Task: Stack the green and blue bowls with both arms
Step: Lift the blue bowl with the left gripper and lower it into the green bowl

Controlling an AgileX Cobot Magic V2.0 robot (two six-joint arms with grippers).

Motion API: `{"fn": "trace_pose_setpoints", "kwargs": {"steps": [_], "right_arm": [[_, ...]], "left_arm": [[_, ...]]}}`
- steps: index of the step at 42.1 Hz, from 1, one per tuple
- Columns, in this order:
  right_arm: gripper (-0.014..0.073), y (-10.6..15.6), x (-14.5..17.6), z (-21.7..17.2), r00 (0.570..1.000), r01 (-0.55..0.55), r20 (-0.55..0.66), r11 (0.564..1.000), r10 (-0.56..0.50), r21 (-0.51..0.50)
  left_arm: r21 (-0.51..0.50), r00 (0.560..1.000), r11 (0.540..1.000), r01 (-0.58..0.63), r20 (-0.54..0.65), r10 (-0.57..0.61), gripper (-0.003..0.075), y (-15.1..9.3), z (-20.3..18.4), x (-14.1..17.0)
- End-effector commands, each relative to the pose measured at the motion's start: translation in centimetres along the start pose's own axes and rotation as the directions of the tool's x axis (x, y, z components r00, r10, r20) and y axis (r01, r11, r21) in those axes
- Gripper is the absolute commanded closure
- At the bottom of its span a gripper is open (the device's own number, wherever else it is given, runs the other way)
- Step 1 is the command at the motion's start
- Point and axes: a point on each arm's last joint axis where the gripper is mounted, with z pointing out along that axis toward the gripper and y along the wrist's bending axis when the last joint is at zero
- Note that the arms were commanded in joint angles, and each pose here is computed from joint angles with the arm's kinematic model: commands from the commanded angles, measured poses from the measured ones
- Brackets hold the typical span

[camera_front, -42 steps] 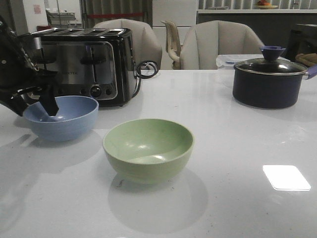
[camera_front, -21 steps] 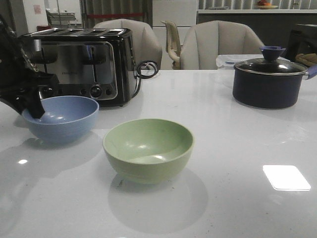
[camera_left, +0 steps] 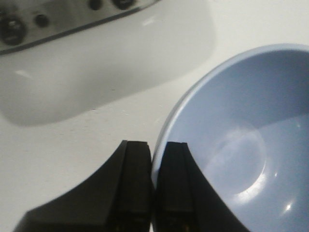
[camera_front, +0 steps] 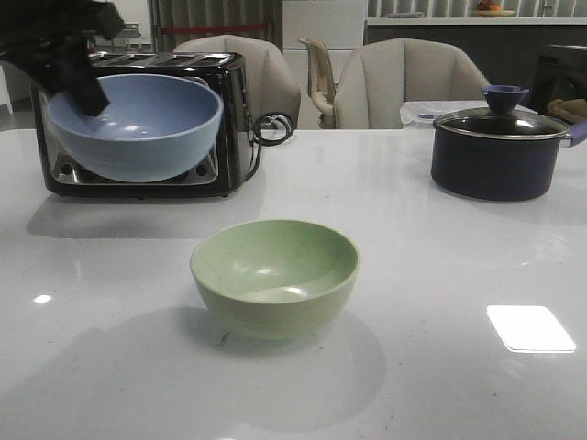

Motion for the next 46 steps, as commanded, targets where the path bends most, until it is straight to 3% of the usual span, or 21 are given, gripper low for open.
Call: {"fn": "trace_pose_setpoints", "kwargs": {"steps": [1,8,14,34,38,46], "right_arm": [[0.0163,-0.2,-1.3,-0.6,0.996,0.013,0.089,1.0,-0.014,0.015],[0.0163,-0.2,-1.3,-0.6,0.996,0.013,0.089,1.0,-0.014,0.015],[0.0163,-0.2,-1.3,-0.6,0.996,0.013,0.089,1.0,-0.014,0.015],[0.0163,-0.2,-1.3,-0.6,0.996,0.013,0.089,1.0,-0.014,0.015],[0.0163,-0.2,-1.3,-0.6,0.996,0.013,0.089,1.0,-0.014,0.015],[0.0163,-0.2,-1.3,-0.6,0.996,0.013,0.089,1.0,-0.014,0.015]], "left_arm": [[0.059,0.993,0.995,-0.076,0.09,0.07,0.0622,-3.7,-2.6,-0.9],[0.115,0.98,0.977,-0.179,0.108,0.166,0.0622,-8.2,-1.1,-1.1],[0.137,0.974,0.967,-0.216,0.1,0.203,0.0622,-10.2,1.0,-1.1],[0.142,0.98,0.97,-0.198,-0.009,0.201,0.0609,-10.1,6.9,-0.6],[0.143,0.979,0.97,-0.197,-0.016,0.202,0.0513,-10.1,7.0,-0.5],[0.143,0.979,0.969,-0.202,0.009,0.203,0.0233,-10.1,5.6,-0.7]]}}
